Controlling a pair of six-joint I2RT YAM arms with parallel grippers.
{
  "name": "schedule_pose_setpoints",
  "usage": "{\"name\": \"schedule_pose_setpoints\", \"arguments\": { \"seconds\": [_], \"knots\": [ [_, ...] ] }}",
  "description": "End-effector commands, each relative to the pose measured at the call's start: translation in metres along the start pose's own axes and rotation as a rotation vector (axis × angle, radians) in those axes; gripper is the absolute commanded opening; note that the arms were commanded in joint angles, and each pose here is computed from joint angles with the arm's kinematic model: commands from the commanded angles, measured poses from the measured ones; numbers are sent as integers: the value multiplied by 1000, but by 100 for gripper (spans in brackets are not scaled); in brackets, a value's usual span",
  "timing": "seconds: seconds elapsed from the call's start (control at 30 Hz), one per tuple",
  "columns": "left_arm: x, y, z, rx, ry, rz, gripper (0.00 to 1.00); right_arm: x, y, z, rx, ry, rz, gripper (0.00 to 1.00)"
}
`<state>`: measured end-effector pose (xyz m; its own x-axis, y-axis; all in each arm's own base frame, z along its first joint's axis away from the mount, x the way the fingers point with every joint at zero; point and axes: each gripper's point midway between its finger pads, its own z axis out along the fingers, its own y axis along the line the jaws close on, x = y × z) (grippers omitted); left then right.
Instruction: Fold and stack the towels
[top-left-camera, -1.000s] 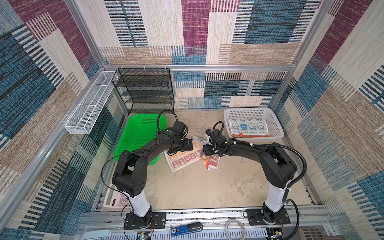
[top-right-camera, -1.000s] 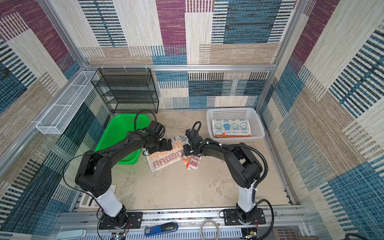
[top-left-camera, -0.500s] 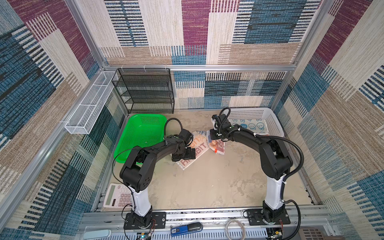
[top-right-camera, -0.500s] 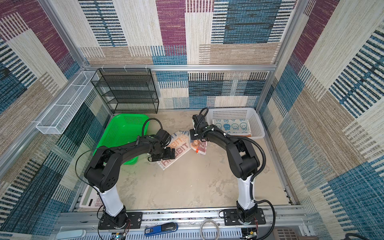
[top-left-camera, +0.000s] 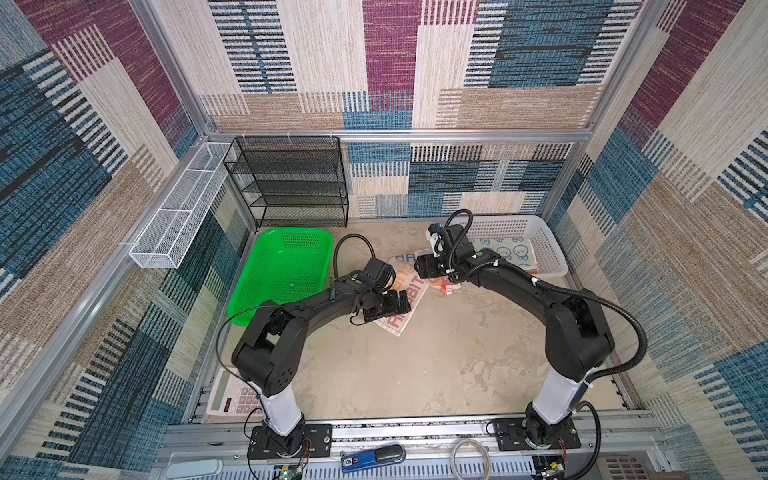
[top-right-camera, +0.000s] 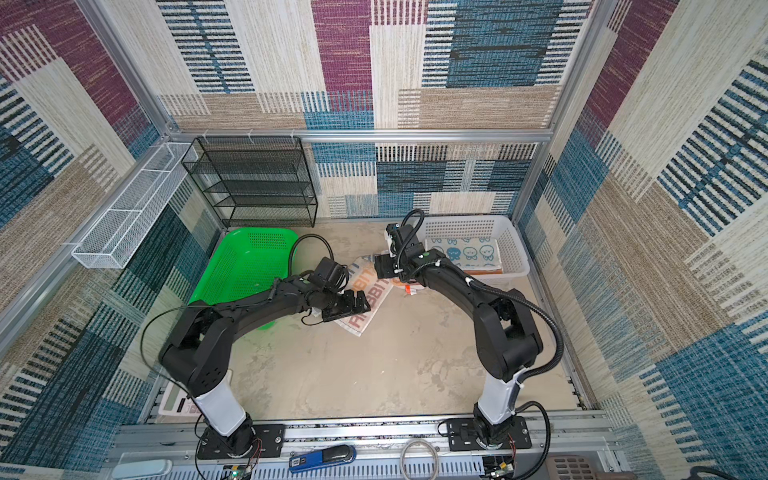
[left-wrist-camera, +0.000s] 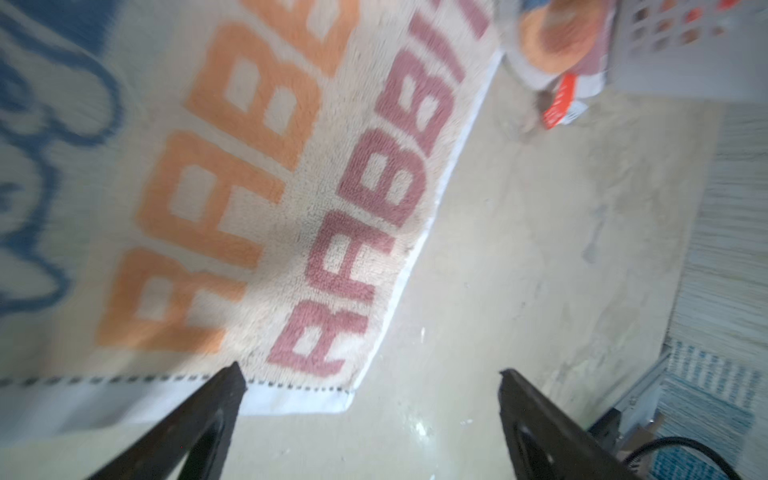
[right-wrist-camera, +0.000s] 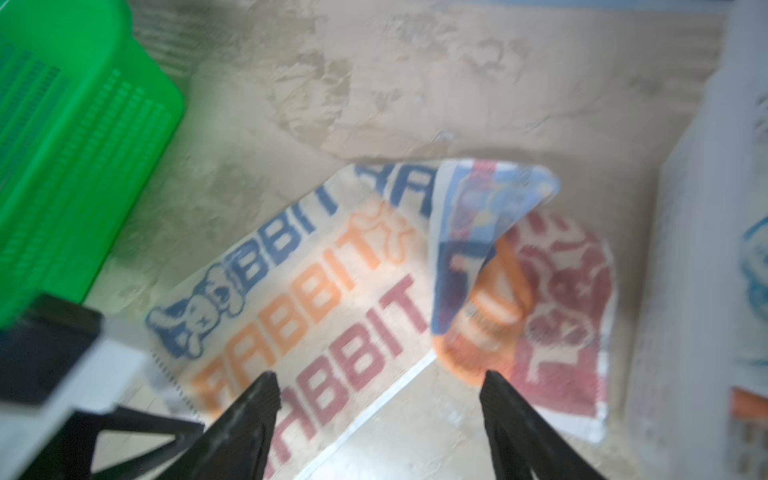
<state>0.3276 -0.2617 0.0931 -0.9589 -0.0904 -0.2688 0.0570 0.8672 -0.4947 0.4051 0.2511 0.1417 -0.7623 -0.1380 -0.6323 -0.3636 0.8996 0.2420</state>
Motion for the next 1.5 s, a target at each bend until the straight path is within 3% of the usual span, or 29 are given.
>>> {"name": "schedule_pose_setpoints", "arguments": {
  "seconds": [0.0, 0.17, 0.4, 0.57, 0.93, 1.07, 1.33, 1.47],
  "knots": [
    [-3, 17, -35, -47, -49, -27, 99, 28, 29, -5, -88, 14, 20, 76],
    [-3, 47, -80, -95, -134, -53, 99, 83, 68, -9, -170, 83, 21, 68],
    [10, 69, -92, -72, -146, -115, 99, 131, 104, 10, -162, 161, -64, 63],
    [18, 74, -98, -43, -162, -136, 99, 146, 109, 33, -82, 194, -92, 60],
    [33, 82, -101, -39, -162, -138, 99, 178, 79, 61, 157, 262, -132, 50],
    [34, 83, -101, -37, -166, -143, 99, 187, 61, 62, 234, 270, -140, 38],
    [40, 88, -91, -41, -135, -152, 99, 193, 31, 57, 314, 269, -131, 0],
    [44, 93, -80, -56, -98, -162, 99, 178, 23, 44, 284, 237, -103, 0]
  ]
}}
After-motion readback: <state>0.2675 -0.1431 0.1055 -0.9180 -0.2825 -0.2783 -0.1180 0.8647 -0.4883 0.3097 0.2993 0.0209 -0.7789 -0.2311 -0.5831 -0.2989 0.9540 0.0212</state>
